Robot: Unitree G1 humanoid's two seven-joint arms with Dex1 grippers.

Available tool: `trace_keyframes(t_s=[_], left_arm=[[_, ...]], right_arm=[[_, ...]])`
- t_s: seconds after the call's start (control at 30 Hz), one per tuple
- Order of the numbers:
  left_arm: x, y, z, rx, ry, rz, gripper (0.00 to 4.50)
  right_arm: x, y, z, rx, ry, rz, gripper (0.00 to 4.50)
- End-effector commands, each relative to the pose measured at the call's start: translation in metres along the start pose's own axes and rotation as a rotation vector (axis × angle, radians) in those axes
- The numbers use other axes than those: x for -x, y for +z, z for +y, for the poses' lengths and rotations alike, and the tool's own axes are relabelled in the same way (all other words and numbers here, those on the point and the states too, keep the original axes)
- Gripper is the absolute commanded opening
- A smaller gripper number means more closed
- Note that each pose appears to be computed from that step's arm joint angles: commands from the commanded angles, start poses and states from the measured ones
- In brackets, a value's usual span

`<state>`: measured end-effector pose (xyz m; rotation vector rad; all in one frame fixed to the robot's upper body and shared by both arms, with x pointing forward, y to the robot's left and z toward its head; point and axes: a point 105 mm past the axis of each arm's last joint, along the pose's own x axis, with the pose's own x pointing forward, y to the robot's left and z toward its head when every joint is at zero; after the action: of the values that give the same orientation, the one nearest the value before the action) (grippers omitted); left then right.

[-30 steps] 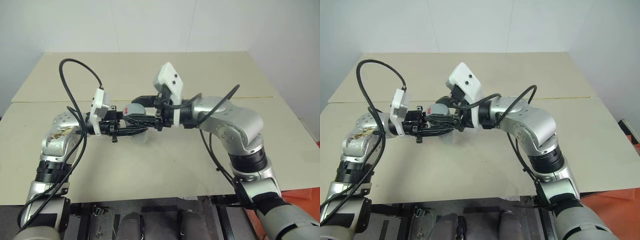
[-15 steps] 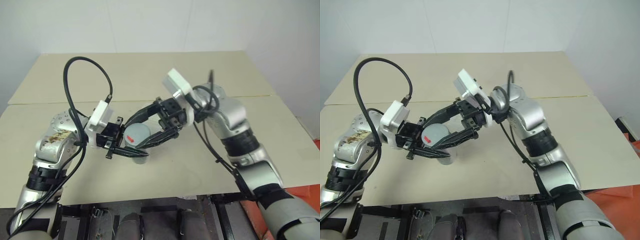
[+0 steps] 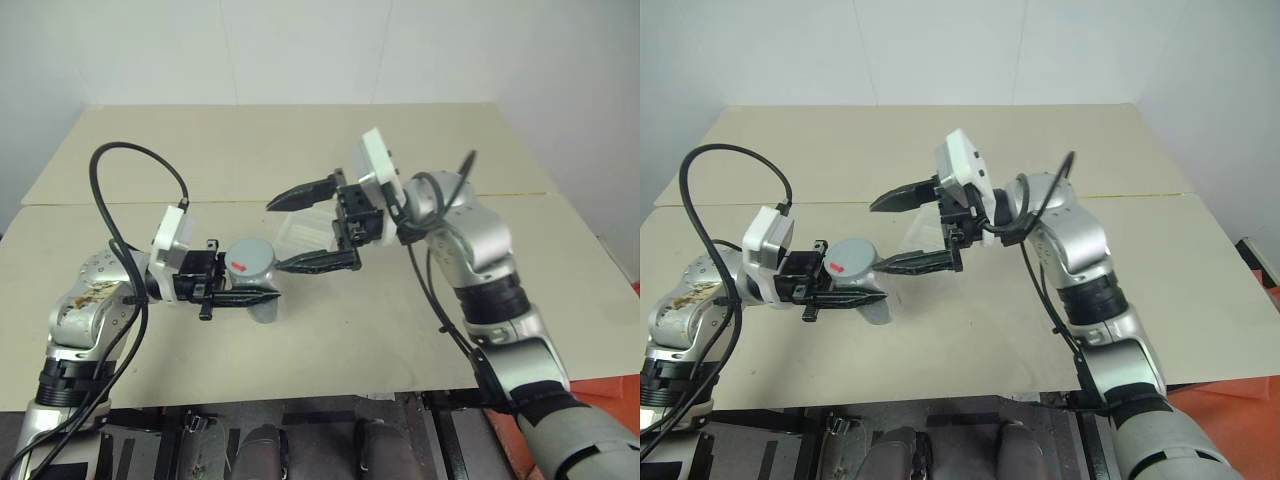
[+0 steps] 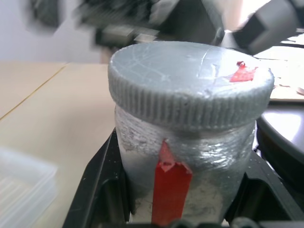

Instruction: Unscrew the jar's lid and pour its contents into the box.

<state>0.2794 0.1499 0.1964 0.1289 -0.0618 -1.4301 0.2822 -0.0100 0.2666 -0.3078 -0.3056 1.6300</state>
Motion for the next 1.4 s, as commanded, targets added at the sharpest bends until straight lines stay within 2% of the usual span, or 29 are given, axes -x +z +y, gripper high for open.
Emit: trace_keyframes(t_s=[0.03,0.17,0.4,0.63,1.4], left_arm=[[-0.002,0.005,0.016,-0.04,0.087,0.051,1.95],[-0.01,0.012,0.029,-0.076,0.128,0.054,1.95],[-0.018,0.019,0.029,-0.101,0.108,0.03,1.95],[-0.018,0.025,0.027,-0.113,0.097,0.013,1.95],[0.003,0.031,0.008,-0.108,0.117,-0.025,1.95]], right_arm=[[-0.004,0.018,0.011,0.029,-0.09,-0.003,4.45],[-0.016,0.017,0.003,0.008,-0.23,0.051,4.45],[-0.037,0.004,-0.017,-0.03,-0.38,0.142,4.45],[-0.045,0.0,-0.026,-0.052,-0.422,0.156,4.45],[-0.005,-0.009,-0.036,-0.055,-0.513,0.214,4.45]])
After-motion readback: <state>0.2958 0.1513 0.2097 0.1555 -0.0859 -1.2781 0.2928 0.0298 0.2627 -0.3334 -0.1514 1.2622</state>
